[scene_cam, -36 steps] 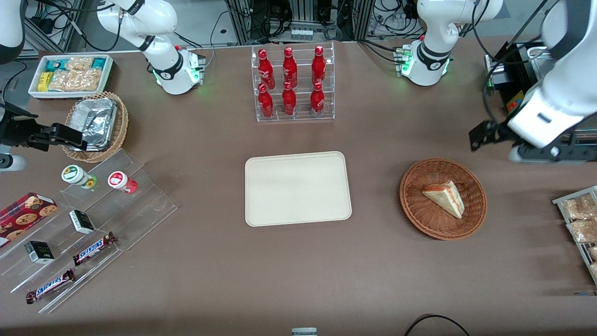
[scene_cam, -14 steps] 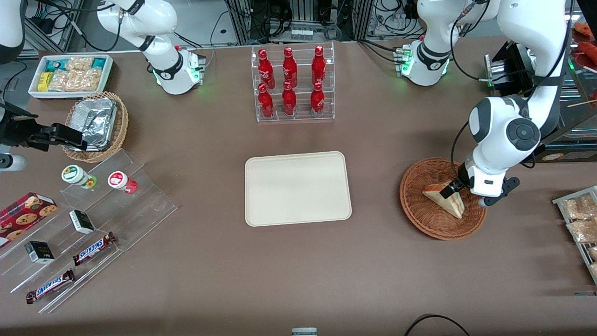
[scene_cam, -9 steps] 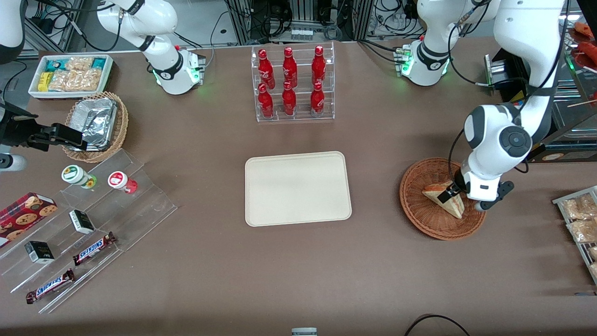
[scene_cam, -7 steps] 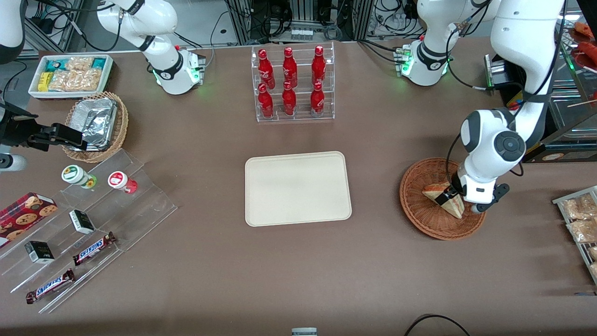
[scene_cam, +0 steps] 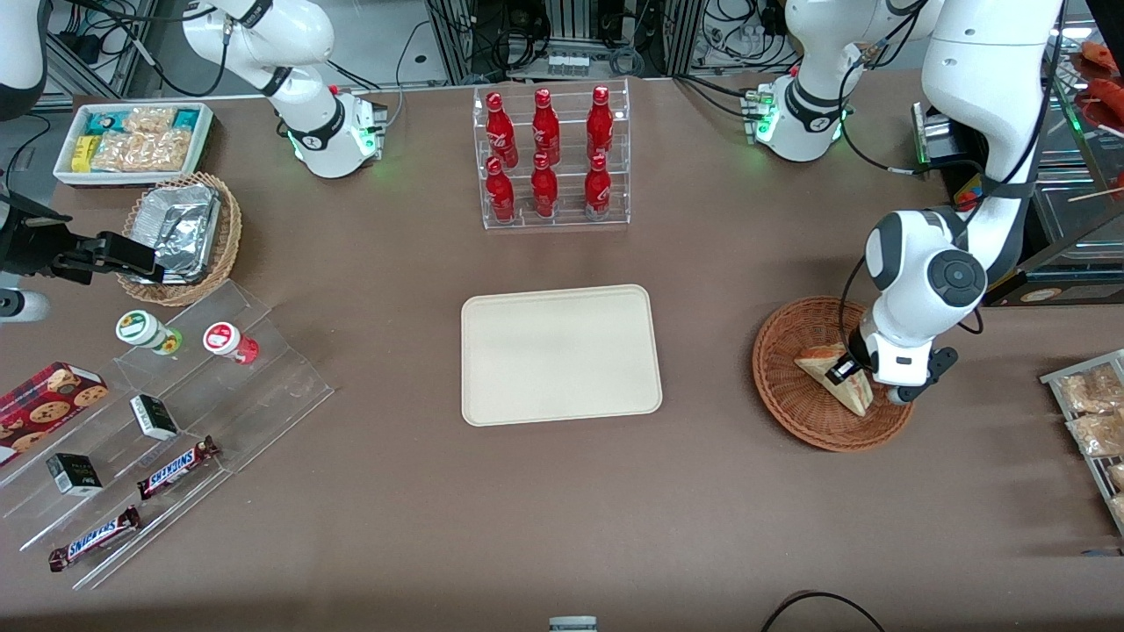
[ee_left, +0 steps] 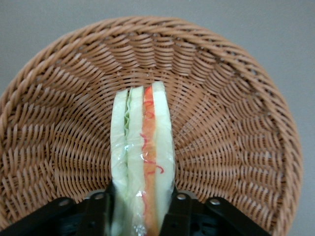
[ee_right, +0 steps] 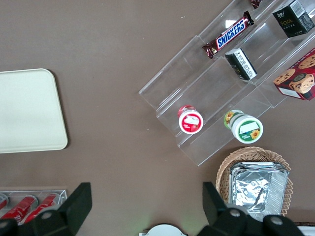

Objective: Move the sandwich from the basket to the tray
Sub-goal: 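Close the left gripper on the wrapped sandwich standing on its edge, then lift the sandwich and carry it with the left gripper over the tray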

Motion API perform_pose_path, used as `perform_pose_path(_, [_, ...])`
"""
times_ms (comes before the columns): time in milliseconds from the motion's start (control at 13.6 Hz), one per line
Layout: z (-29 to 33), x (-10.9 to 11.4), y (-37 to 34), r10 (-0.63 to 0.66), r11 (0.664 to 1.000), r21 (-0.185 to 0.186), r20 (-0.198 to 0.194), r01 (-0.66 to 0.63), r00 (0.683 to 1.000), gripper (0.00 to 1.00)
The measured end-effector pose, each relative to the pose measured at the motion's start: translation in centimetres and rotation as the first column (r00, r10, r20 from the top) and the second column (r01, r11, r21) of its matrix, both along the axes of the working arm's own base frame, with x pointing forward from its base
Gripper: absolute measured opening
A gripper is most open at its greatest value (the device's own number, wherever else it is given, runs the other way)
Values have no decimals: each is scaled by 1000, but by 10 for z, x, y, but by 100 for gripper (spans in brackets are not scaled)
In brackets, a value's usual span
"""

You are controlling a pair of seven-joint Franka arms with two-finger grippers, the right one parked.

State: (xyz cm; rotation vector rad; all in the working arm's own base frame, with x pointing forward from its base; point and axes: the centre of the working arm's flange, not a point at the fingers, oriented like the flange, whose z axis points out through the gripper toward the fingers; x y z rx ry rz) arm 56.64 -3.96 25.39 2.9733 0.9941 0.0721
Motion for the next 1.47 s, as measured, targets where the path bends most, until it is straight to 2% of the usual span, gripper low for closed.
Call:
perform_pose_path(73, [14,3,-2,-18,1000,12,-16,18,1000,24])
perform_pose_path(220, [58,12,-23,-85,995,50,-71,88,994,21])
perform_pose_path(367, [114,21,-74,-166,984,56,-100,172,981,16])
perform_pose_path(587, [163,16,-163,-304,951,39,-80,308,949,16])
perform_pose_path(807, [145,-1,-253,-437,898,14,-90,439,895,16])
perform_pose_path(1028, [109,-16,-339,-517,854,-3,-100,520,850,16])
perform_pose_path(1248, [72,-29,-405,-548,835,-1,-71,550,833,16])
perform_pose_path(1468, [41,-44,-449,-600,800,11,-23,600,800,16])
